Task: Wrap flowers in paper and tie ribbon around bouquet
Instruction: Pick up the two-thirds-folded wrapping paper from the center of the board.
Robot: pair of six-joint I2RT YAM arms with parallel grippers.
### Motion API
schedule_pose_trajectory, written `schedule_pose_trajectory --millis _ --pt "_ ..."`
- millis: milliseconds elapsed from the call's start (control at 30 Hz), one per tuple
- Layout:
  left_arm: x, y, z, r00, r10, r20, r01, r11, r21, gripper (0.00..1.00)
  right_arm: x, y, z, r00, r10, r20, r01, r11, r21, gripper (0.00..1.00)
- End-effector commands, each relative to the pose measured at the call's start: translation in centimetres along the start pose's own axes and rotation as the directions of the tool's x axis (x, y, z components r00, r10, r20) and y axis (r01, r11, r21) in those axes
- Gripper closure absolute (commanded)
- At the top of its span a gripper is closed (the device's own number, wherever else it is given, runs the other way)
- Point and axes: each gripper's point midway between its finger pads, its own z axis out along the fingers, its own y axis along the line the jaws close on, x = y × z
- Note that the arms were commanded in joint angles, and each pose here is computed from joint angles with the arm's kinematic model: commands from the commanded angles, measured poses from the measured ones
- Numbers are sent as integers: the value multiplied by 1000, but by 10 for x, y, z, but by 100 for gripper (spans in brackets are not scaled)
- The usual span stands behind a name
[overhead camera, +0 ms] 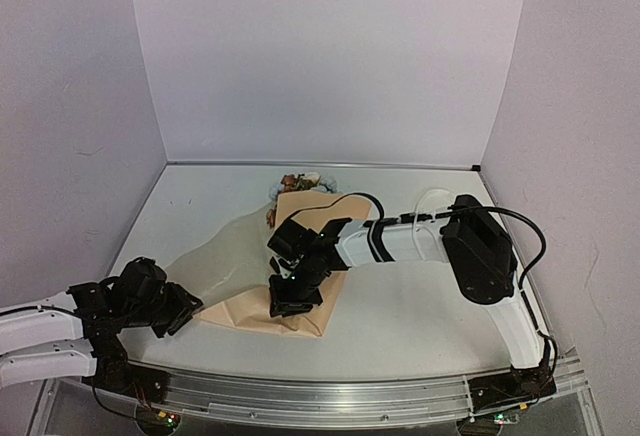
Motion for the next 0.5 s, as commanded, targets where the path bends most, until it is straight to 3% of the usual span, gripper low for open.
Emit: schedule_pose_trajectory --millis 0,467 --pt "6 13 1 998 -59 -29 57 997 -61 55 7 -15 3 999 12 -31 -9 997 83 74" --pt "7 1 6 996 -78 -40 74 993 -96 38 7 -13 -9 999 -4 -35 7 997 80 74"
